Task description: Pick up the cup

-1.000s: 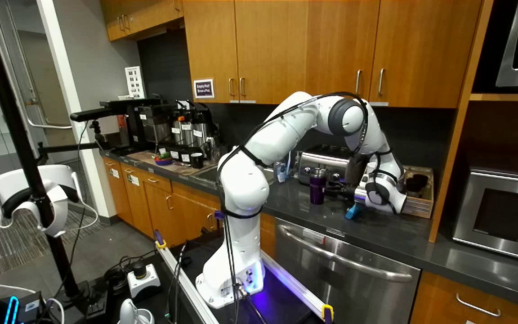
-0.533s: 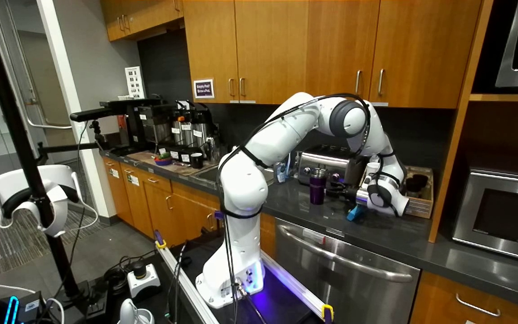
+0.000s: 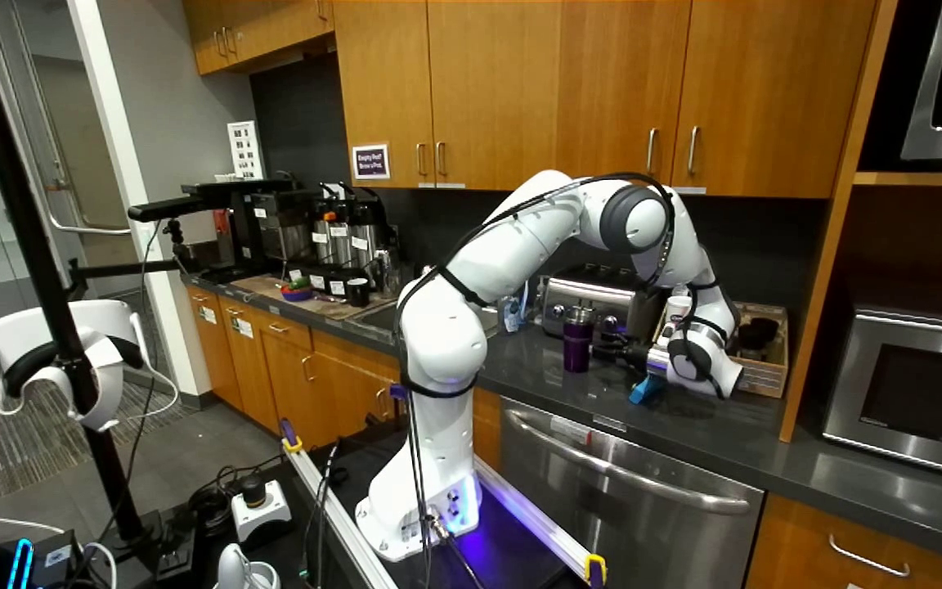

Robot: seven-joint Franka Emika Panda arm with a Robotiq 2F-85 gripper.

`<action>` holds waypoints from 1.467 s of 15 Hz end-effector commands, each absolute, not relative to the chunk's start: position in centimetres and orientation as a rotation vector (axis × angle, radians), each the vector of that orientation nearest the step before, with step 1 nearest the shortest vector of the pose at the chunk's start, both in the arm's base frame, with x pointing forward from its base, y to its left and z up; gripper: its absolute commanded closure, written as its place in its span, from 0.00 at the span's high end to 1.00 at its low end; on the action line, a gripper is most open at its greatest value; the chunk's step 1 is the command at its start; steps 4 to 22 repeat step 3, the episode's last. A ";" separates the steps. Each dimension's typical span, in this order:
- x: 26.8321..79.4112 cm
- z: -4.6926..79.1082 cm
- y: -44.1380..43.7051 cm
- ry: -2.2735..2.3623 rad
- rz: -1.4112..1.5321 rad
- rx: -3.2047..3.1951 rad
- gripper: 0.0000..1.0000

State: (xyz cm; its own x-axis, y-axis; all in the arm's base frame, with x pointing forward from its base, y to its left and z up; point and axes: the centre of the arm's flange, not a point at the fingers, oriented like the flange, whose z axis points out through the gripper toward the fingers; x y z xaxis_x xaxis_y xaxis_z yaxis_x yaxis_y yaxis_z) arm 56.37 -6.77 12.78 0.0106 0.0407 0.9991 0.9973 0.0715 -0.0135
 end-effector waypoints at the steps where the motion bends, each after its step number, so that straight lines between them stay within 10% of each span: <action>1: 56.4 12.8 -6.8 -1.263 -1.128 -1.191 1.00; 22: 56.4 12.8 -6.8 -1.262 -1.128 -1.190 1.00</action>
